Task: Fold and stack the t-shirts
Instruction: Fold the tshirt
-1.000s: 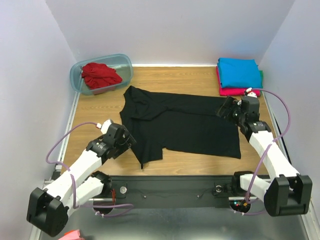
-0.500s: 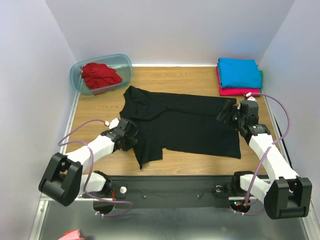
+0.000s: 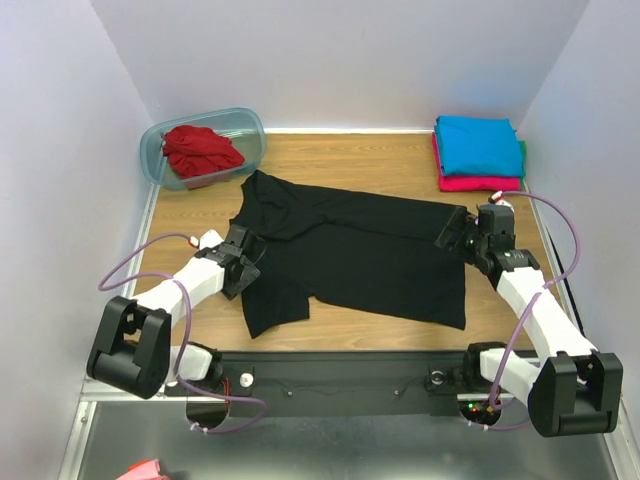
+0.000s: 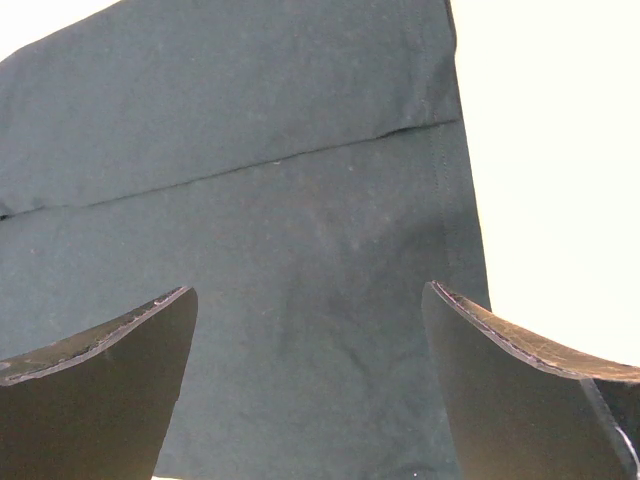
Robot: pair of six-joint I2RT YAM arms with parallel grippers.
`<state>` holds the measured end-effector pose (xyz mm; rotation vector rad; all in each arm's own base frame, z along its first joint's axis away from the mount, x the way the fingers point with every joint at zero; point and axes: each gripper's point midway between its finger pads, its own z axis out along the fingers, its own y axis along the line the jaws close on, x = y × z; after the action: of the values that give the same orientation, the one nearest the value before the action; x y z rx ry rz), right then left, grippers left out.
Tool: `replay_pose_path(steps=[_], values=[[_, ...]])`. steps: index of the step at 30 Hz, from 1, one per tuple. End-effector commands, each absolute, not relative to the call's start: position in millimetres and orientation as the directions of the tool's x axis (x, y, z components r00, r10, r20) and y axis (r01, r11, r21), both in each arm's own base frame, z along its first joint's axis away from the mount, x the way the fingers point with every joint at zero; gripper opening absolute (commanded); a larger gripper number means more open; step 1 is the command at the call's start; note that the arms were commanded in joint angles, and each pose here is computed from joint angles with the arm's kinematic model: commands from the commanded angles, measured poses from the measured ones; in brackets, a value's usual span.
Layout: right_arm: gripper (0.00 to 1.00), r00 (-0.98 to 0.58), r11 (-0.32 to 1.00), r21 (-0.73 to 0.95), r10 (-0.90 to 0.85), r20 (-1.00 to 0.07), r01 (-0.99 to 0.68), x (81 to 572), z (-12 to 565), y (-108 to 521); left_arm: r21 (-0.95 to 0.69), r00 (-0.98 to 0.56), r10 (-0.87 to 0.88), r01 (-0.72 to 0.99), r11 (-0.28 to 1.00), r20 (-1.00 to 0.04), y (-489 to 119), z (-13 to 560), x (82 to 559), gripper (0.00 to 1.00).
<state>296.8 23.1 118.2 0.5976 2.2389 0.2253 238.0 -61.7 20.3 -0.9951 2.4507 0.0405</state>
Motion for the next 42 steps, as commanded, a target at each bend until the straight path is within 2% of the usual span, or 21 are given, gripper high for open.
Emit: replay_pose_path(steps=[1,3,14,15,25,28,30,31,33,36,37,40,41,42], values=[[1.00,-0.559,0.863,0.336,0.502,-0.660,0.378,293.9,118.8,18.4,-0.127,-0.622,-0.631,-0.658,0.742,-0.463,-54.1,36.0,228.2,0.64],[1.00,-0.560,0.860,0.340,0.507,-0.655,0.380,292.3,117.8,19.5,-0.151,-0.627,-0.641,-0.652,0.743,-0.443,-56.9,40.5,220.0,0.67],[1.00,-0.574,0.858,0.315,0.507,-0.643,0.406,289.5,107.1,15.7,-0.323,-0.677,-0.678,-0.598,0.733,-0.285,-104.6,41.2,173.0,0.67],[1.00,-0.574,0.857,0.315,0.509,-0.642,0.407,289.6,106.7,15.7,-0.329,-0.660,-0.699,-0.618,0.714,-0.275,-105.6,41.6,172.4,0.96],[1.00,-0.573,0.856,0.307,0.509,-0.643,0.416,285.5,102.9,13.5,-0.172,-0.753,-0.618,-0.593,0.786,-0.227,-112.8,20.0,159.1,0.97],[1.00,-0.573,0.856,0.295,0.507,-0.644,0.425,286.5,101.5,11.0,-0.148,-0.766,-0.605,-0.587,0.796,-0.216,-115.2,15.8,156.8,0.86],[1.00,-0.577,0.856,0.290,0.505,-0.642,0.427,286.7,100.1,10.7,-0.134,-0.774,-0.596,-0.581,0.802,-0.211,-115.2,13.0,155.4,0.73],[1.00,-0.578,0.856,0.289,0.505,-0.641,0.428,287.4,100.1,10.7,-0.134,-0.776,-0.594,-0.579,0.804,-0.211,-115.7,12.6,155.6,0.62],[1.00,-0.582,0.856,0.284,0.505,-0.638,0.432,287.7,98.2,10.2,-0.125,-0.783,-0.589,-0.576,0.808,-0.201,-115.9,10.2,153.5,0.49],[1.00,-0.584,0.856,0.281,0.504,-0.636,0.434,286.9,96.6,9.9,-0.126,-0.787,-0.584,-0.571,0.811,-0.198,-116.6,10.2,153.2,0.42],[1.00,-0.582,0.855,0.280,0.506,-0.637,0.436,286.3,96.6,9.4,-0.129,-0.789,-0.582,-0.568,0.813,-0.198,-116.6,10.2,153.5,0.34],[1.00,-0.572,0.848,0.284,0.515,-0.638,0.448,284.5,98.5,8.1,-0.137,-0.794,-0.576,-0.559,0.818,-0.195,-118.1,11.2,152.9,0.20],[1.00,-0.568,0.846,0.285,0.518,-0.639,0.451,283.8,99.5,8.1,-0.140,-0.796,-0.574,-0.557,0.819,-0.191,-118.4,11.2,151.9,0.11],[1.00,-0.558,0.834,0.295,0.535,-0.634,0.466,282.4,100.4,7.5,-0.145,-0.797,-0.574,-0.555,0.819,-0.190,-119.4,12.0,152.4,0.06]])
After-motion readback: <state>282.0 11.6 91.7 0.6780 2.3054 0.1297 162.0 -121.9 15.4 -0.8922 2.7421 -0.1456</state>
